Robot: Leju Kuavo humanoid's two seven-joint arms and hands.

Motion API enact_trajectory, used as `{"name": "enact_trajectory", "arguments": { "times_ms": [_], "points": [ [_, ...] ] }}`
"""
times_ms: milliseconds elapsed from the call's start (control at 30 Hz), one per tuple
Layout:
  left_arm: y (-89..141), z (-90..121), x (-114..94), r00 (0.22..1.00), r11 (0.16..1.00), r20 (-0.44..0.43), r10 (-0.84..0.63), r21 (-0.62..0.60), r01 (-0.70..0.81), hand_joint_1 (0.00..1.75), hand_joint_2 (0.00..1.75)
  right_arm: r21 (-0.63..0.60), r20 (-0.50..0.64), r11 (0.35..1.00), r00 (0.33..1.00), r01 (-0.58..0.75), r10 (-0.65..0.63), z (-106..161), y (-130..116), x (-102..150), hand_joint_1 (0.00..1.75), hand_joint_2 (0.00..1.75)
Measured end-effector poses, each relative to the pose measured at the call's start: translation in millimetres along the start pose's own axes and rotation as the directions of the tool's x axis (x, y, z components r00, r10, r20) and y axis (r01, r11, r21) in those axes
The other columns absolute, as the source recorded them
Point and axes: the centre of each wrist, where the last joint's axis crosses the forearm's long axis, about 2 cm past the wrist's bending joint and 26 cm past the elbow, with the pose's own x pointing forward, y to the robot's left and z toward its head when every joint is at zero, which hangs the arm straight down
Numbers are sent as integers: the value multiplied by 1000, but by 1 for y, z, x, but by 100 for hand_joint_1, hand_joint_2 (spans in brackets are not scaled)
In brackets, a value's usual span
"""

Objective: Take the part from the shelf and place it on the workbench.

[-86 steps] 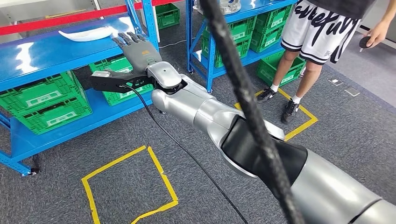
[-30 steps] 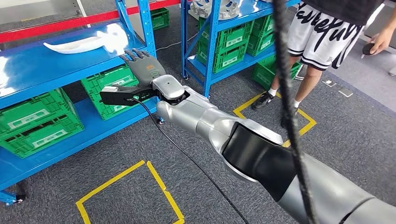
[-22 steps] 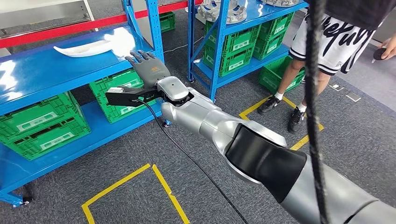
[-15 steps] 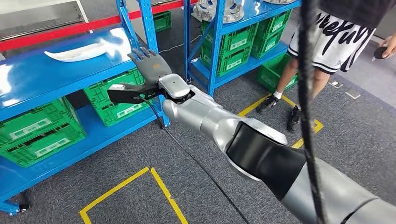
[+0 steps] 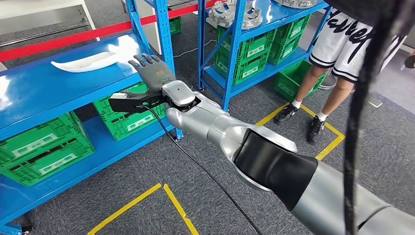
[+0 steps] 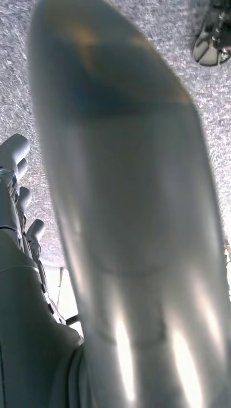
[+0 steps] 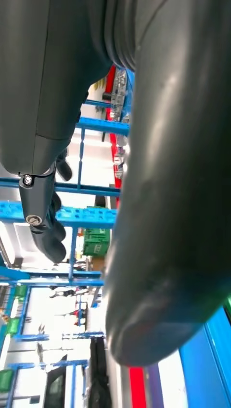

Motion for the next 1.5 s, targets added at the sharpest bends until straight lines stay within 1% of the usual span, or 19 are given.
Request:
{"name": "enact_trajectory", "arguments": {
  "times_ms": [233, 600, 733, 900, 1100, 1233, 1500],
  "points": [
    [0, 0, -1, 1000, 1000, 3, 3, 1, -3, 0, 0, 13, 1, 1000, 1000, -4, 4, 0, 3, 2, 0, 0],
    [-2, 1, 0, 1000, 1000, 8, 8, -5, -8, 0, 0, 5, 13, 1000, 1000, -12, 12, -2, -2, 7, 0, 0],
    [-1, 0, -4, 1000, 1000, 2, 6, -2, -6, 0, 0, 16, 18, 1000, 1000, -11, 11, -2, 2, 11, 0, 0],
    [0, -1, -6, 1000, 1000, -2, 6, 0, -6, 0, 0, 15, 21, 1000, 1000, -12, 12, -2, 1, 13, 0, 0],
    [0, -1, -5, 1000, 1000, -1, 7, 0, -7, 0, 0, 7, 20, 1000, 1000, -15, 15, -3, -4, 12, 0, 0],
    [0, -1, -7, 1000, 1000, -4, 7, -1, -7, 0, 0, 17, 20, 1000, 1000, -12, 11, -2, 2, 13, 0, 0],
    [-1, 0, -7, 1000, 1000, -5, 7, -3, -7, 0, 0, 17, 18, 1000, 1000, -12, 12, -2, 2, 12, 0, 0]
  ]
}}
